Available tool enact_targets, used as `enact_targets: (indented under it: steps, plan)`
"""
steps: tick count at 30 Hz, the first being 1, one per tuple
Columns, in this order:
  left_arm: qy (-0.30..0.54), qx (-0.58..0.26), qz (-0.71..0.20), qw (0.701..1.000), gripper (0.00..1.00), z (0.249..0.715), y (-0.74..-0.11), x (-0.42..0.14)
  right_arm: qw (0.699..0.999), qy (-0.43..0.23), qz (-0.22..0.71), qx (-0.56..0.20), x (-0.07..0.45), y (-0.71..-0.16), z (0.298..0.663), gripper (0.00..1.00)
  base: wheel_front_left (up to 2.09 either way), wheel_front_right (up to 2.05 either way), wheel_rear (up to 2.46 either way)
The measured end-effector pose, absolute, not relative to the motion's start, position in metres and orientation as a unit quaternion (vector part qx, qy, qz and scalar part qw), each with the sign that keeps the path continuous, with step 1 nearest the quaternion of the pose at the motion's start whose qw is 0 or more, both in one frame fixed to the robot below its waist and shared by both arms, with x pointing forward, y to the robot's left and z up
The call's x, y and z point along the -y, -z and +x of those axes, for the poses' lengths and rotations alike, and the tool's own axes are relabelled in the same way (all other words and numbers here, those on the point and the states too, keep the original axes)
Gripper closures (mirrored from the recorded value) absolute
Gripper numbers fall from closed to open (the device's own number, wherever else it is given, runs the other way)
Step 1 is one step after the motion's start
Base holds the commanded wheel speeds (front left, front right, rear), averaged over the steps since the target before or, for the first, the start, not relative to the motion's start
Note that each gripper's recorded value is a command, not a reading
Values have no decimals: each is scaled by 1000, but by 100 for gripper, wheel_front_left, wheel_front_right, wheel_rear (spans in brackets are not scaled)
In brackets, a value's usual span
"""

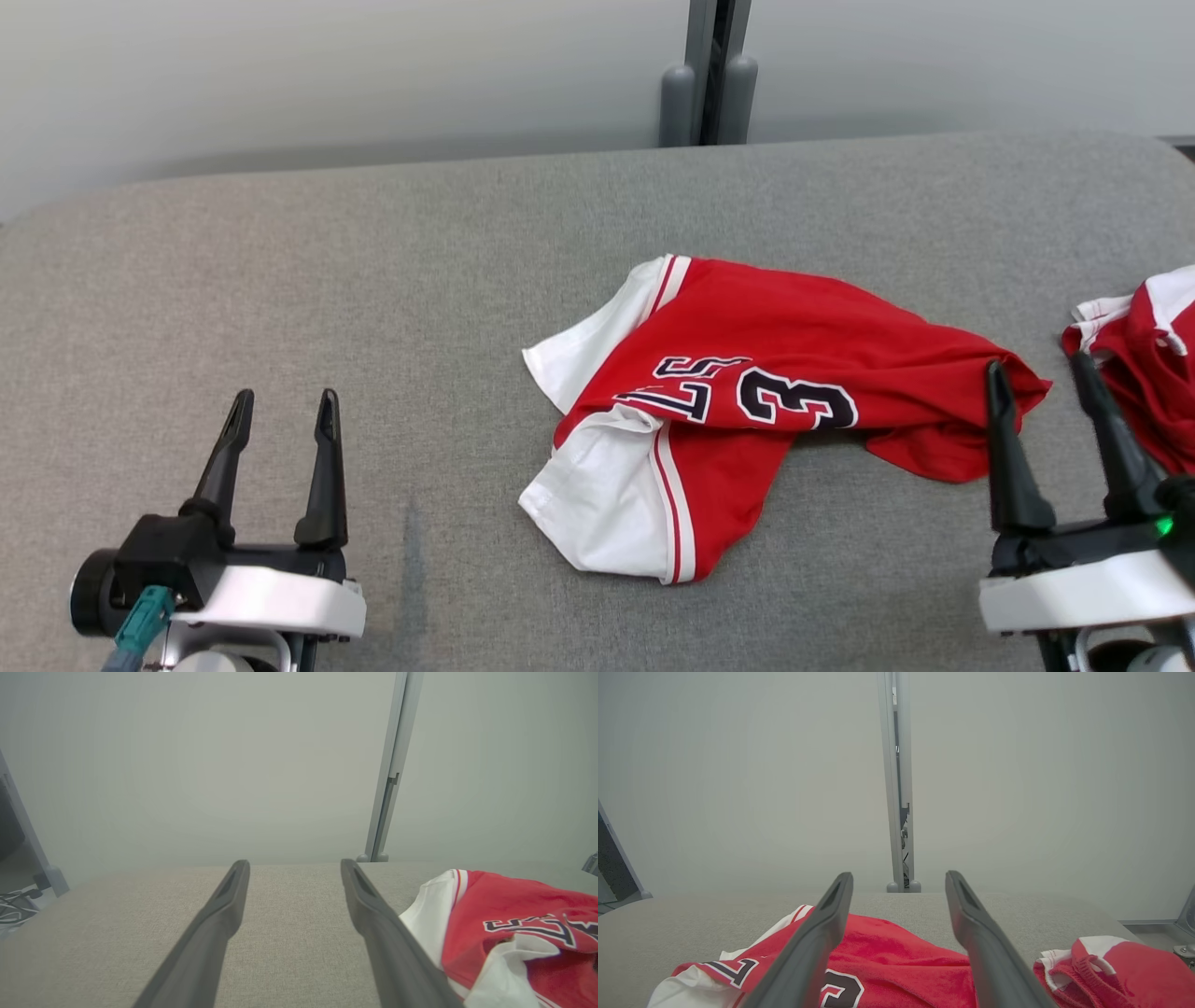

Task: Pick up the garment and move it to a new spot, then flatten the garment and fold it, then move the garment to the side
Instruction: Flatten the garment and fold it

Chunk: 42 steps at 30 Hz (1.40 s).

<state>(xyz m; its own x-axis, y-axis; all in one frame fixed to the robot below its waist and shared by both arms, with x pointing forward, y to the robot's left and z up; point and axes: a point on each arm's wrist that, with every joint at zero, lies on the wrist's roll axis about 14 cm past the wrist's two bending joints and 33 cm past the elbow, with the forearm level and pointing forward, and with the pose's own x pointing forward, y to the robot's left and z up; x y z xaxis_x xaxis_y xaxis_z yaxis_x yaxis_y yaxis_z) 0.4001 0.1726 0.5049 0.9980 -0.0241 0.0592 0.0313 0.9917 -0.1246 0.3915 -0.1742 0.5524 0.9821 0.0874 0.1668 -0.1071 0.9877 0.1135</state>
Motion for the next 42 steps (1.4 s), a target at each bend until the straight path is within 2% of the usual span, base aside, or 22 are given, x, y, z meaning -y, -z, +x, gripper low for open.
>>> enact_targets:
  steps: [14,26,32,37,42]
  plan:
    - [15,28,-55,998,0,361,-514,-172,996,-61,48,35,163,-546,347,0,0,0,0]
    - [18,20,-53,998,0,355,-514,-172,995,-65,63,28,161,-544,345,0,0,0,0]
    - [110,-22,-78,991,0,363,-504,-122,995,-68,67,11,158,-534,351,0,0,0,0]
    - [204,-102,-98,969,0,359,-472,-67,995,-68,71,-1,157,-527,356,0,0,0,0]
    - [249,-170,-104,948,0,361,-440,-41,995,-59,76,-13,161,-517,360,0,0,0,0]
